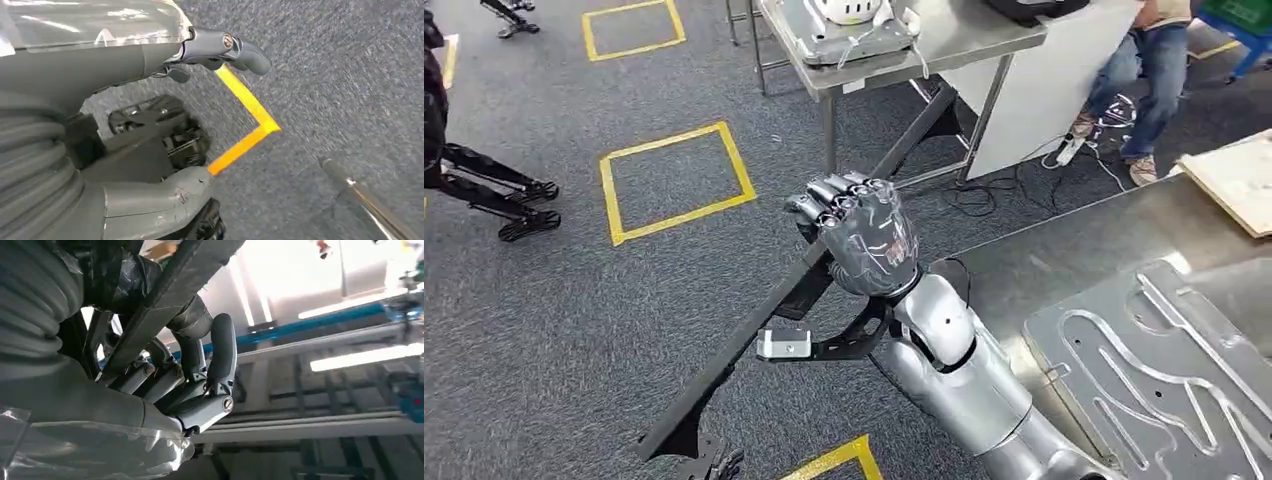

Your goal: Take the parts from the cabinet and place them on the table.

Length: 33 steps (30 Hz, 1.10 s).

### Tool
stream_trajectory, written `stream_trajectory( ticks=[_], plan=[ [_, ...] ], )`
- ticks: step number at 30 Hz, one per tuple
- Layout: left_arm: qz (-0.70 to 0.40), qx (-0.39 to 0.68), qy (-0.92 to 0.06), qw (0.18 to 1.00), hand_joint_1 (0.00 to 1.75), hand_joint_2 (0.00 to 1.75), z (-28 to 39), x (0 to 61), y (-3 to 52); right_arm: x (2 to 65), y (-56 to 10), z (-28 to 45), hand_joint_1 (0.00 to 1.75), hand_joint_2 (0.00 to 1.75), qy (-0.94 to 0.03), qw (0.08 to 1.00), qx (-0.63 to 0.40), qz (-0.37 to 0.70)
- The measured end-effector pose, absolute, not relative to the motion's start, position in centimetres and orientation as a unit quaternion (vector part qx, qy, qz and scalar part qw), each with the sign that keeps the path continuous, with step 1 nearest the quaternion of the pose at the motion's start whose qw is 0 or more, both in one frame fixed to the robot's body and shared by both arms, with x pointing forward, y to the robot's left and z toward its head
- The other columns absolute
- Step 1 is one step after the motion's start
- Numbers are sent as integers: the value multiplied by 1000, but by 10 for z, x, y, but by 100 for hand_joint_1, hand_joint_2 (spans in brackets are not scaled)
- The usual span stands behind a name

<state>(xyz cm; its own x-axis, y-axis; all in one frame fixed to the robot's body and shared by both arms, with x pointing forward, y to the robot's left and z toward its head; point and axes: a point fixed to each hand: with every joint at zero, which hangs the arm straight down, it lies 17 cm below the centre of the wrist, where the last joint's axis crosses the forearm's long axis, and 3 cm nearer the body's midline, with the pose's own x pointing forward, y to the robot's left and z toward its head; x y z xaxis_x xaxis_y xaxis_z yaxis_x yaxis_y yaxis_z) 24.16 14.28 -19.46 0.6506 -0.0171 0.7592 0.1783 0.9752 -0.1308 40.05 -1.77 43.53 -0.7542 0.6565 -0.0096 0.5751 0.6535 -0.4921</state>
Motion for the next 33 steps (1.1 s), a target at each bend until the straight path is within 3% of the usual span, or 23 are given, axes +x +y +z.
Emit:
stream_trajectory(
  ticks=[33],
  plan=[
    [-59, -94, -419, 901, 0, 175, -192, 249, 143, 404, -34, 444, 175, 175, -903, 82, -355, 228]
  ],
)
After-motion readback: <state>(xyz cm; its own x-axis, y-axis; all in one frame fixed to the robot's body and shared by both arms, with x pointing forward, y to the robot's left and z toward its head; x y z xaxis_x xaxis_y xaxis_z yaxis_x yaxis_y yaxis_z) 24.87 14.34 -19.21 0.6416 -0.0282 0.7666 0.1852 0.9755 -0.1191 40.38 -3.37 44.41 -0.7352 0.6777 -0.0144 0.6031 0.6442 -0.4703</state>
